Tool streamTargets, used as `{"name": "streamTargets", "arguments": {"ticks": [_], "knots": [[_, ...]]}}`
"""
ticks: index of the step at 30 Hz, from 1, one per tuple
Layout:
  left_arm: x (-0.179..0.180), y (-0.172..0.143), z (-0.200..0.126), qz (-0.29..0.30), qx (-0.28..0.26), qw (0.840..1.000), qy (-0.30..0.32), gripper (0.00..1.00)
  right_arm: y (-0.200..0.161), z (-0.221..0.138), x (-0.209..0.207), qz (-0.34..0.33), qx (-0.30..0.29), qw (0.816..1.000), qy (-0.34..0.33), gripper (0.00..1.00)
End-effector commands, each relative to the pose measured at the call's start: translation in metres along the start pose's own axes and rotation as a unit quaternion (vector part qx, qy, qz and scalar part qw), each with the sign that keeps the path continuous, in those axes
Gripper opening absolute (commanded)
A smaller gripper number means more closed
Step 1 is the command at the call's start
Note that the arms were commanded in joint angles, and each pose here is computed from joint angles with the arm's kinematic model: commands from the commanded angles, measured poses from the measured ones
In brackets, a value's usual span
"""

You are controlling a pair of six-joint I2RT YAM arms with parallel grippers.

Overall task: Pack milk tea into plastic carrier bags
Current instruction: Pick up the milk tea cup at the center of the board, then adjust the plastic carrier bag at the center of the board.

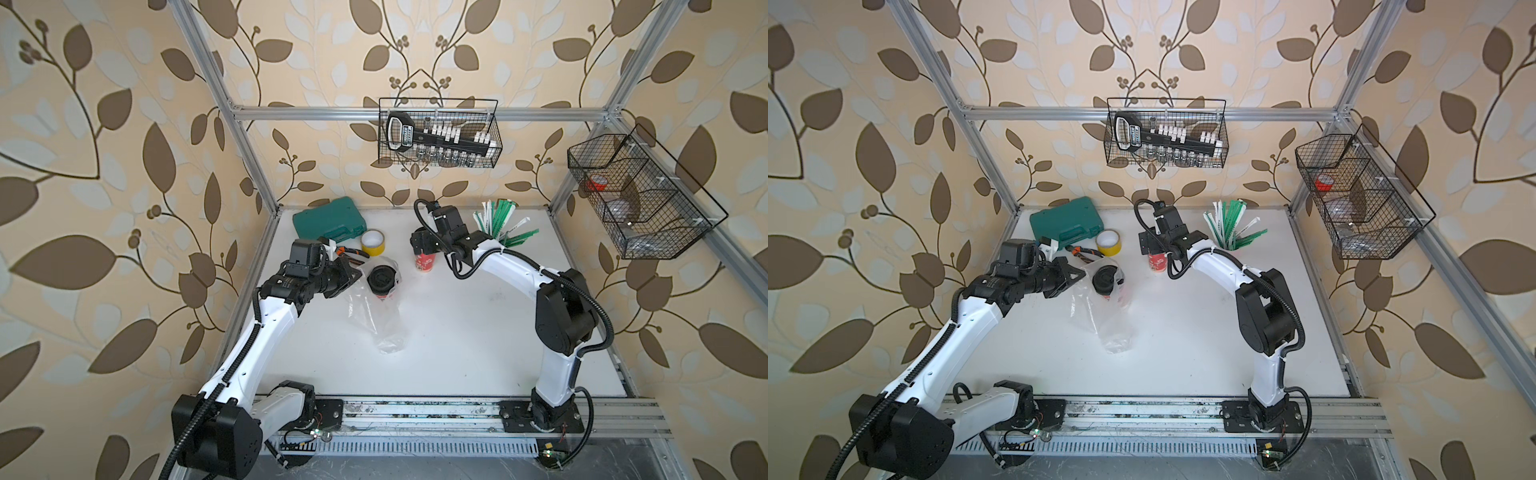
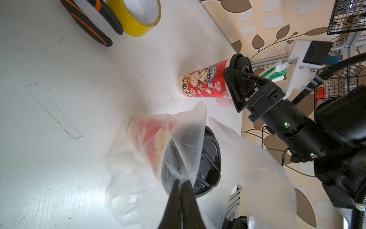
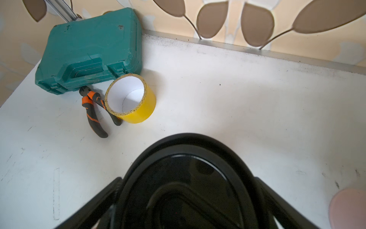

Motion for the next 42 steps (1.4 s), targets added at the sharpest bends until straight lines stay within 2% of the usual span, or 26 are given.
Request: {"name": "streamTargets", "arguments": {"ticks": [1, 8, 13, 17, 20, 24, 28, 33, 42], "knots": [[-0.013, 0.003, -0.004, 0.014, -0.004, 1.000, -0.020, 0.00, 0.007, -0.007, 0.002, -0.007, -0.004, 1.000, -0.007, 0.96], [-0.014, 0.004, -0.004, 0.012, -0.005, 1.000, -0.020, 0.00, 0.013, -0.032, 0.003, -0.019, -0.014, 1.000, 0.001, 0.91], [-0.015, 0.004, -0.004, 0.011, -0.004, 1.000, -0.021, 0.00, 0.021, -0.071, 0.007, -0.022, -0.031, 0.999, 0.011, 0.86], [-0.014, 0.004, -0.004, 0.009, -0.005, 1.000, -0.019, 0.00, 0.024, -0.123, 0.017, -0.029, -0.057, 0.997, 0.035, 0.84], [-0.014, 0.004, -0.004, 0.007, -0.004, 1.000, -0.017, 0.00, 0.028, -0.171, 0.030, -0.035, -0.092, 0.992, 0.079, 0.82], [-0.014, 0.004, -0.003, 0.006, -0.003, 1.000, -0.018, 0.00, 0.033, -0.238, 0.052, -0.056, -0.158, 0.977, 0.132, 0.81], [-0.014, 0.004, -0.003, 0.004, -0.003, 1.000, -0.019, 0.00, 0.038, -0.280, 0.072, -0.073, -0.204, 0.957, 0.193, 0.79], [-0.015, 0.004, -0.003, 0.002, -0.001, 1.000, -0.021, 0.00, 0.034, -0.289, 0.116, -0.117, -0.193, 0.938, 0.264, 0.78], [-0.013, 0.004, -0.002, -0.006, 0.009, 1.000, -0.009, 0.00, 0.005, -0.268, 0.146, -0.139, -0.118, 0.936, 0.301, 0.77]]}}
Point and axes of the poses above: each gripper's point midway between its finger pads, its own z axis out along the fingers, its own x axis along the line the jaws close on, y = z × x, the point moved 10 cm from there along -z, back along the fingers, and after that the axes turned 8 degrees about -z, right-handed, at the moved point
